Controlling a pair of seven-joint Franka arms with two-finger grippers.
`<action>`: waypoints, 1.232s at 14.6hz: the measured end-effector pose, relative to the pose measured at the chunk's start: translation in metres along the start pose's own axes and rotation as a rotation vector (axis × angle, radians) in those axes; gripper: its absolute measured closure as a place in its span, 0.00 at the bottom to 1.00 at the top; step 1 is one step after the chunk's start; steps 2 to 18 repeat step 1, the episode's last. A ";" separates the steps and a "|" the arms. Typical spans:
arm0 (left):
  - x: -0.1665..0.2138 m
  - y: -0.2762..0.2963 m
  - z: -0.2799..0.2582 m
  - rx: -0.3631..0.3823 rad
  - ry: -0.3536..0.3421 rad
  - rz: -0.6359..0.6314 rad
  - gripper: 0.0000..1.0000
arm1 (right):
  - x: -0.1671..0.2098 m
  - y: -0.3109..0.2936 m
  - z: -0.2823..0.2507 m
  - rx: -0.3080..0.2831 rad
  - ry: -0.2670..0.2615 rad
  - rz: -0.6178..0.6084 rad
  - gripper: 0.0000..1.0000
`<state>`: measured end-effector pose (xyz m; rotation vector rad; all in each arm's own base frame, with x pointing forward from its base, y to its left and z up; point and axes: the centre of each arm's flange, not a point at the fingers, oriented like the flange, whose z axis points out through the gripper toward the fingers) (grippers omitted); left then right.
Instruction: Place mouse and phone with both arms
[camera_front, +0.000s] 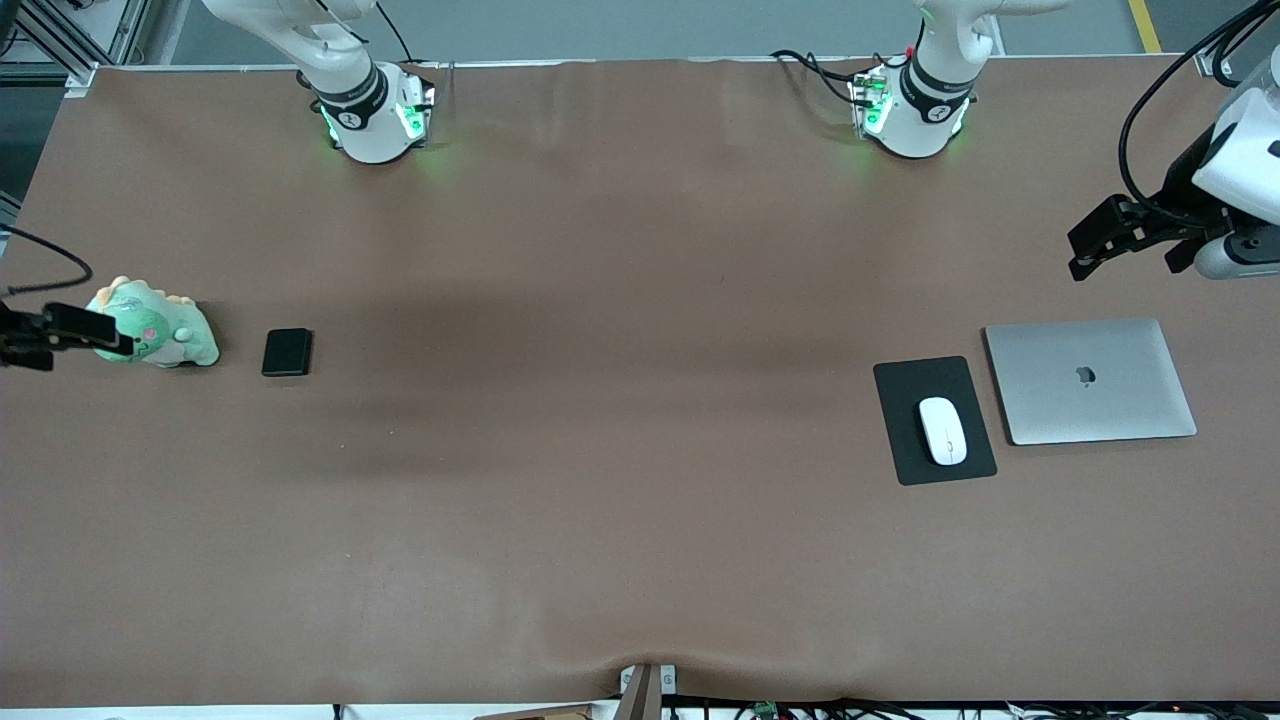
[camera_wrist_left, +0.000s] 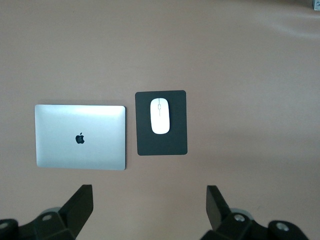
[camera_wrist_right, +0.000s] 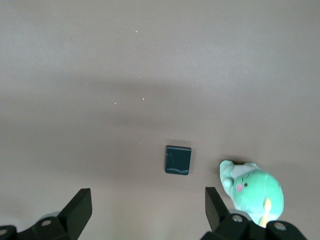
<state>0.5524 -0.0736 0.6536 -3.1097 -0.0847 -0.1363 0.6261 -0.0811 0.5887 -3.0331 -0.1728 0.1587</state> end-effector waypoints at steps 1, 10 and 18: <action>0.000 -0.001 0.001 0.001 -0.003 -0.002 0.00 | -0.009 -0.003 -0.010 0.004 -0.002 0.021 0.00; 0.000 -0.001 0.001 0.001 -0.003 -0.002 0.00 | -0.009 -0.003 -0.010 0.004 -0.002 0.021 0.00; 0.000 -0.001 0.001 0.001 -0.003 -0.002 0.00 | -0.009 -0.003 -0.010 0.004 -0.002 0.021 0.00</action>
